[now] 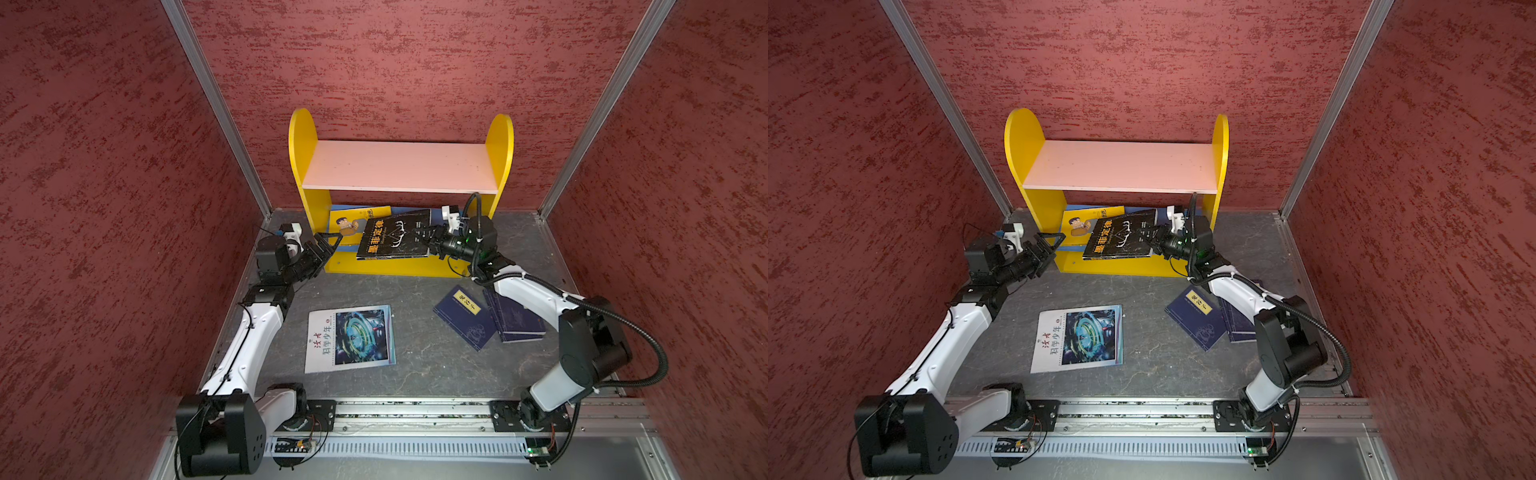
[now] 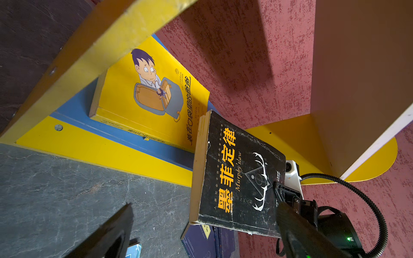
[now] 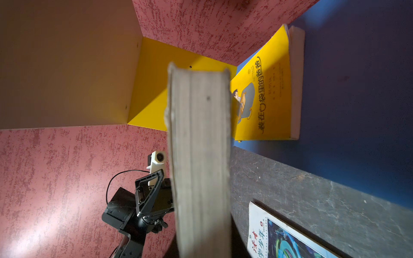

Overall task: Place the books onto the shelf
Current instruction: 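Lower the black book onto the yellow book on the blue shelf with the right gripper, then press the black book flat onto the yellow book with the right gripper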

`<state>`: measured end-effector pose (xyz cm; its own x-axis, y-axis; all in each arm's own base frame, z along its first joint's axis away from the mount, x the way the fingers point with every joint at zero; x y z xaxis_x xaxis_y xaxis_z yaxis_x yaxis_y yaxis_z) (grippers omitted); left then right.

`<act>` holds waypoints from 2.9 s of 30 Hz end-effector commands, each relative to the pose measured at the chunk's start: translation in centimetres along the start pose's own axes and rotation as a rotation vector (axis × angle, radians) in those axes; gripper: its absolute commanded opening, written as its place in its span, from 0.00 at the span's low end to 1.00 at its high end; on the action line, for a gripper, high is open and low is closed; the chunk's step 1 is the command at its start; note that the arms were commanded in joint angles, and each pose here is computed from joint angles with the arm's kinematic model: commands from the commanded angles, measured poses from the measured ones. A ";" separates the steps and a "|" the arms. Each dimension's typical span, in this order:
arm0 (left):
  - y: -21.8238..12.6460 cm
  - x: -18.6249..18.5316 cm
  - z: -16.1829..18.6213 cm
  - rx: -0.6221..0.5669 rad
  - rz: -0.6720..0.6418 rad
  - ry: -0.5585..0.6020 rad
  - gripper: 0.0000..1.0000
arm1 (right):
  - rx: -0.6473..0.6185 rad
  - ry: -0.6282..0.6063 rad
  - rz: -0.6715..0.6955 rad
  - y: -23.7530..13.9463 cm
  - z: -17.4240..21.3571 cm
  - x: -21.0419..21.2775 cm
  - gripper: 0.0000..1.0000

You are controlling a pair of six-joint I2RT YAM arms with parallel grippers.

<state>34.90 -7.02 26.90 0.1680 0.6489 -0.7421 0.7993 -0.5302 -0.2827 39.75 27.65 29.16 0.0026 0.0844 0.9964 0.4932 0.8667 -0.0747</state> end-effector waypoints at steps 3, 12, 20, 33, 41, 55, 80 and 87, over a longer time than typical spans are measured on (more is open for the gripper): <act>0.2 0.2 -0.5 -0.005 -0.008 0.016 0.99 | 0.028 -0.099 -0.199 2.6 -1.3 5.6 0.13; -1.2 0.2 -0.3 -0.025 -0.051 0.044 0.99 | 0.123 -0.107 -0.181 9.6 -2.9 4.0 0.13; -2.7 0.7 -0.2 -0.038 -0.101 0.061 0.99 | 0.168 -0.065 -0.067 13.0 -4.2 -0.1 0.15; -2.2 1.9 -0.6 -0.024 -0.104 0.041 0.99 | 0.119 -0.049 -0.062 15.0 -6.1 -1.5 0.16; -1.6 2.2 -0.8 -0.011 -0.098 0.040 0.99 | 0.162 -0.034 -0.016 15.5 -5.7 -2.9 0.15; -1.2 2.6 -0.6 0.006 -0.098 0.032 0.99 | 0.086 -0.030 0.037 15.1 -7.2 -3.4 0.47; -0.8 2.9 -0.6 0.008 -0.097 0.022 0.99 | -0.145 -0.224 0.459 13.0 -9.2 -6.1 0.70; -0.5 3.0 -0.3 0.017 -0.097 0.019 0.99 | -0.180 -0.288 0.482 13.0 -8.6 -5.6 0.65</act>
<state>34.85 -4.43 24.05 0.0661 0.7039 -0.7072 0.7956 -0.4649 -0.3884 54.04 34.26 20.69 0.0862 0.5527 0.8289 0.5877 0.6436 -0.4902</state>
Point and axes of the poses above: each gripper's point midway between its finger pads, its own y axis out along the fingers, its own x axis along the line the jaws close on, z = x × y, the point moved 2 cm from there along -y, back along the fingers, and after that the axes turned 14 degrees about y, right-handed, at the moved point
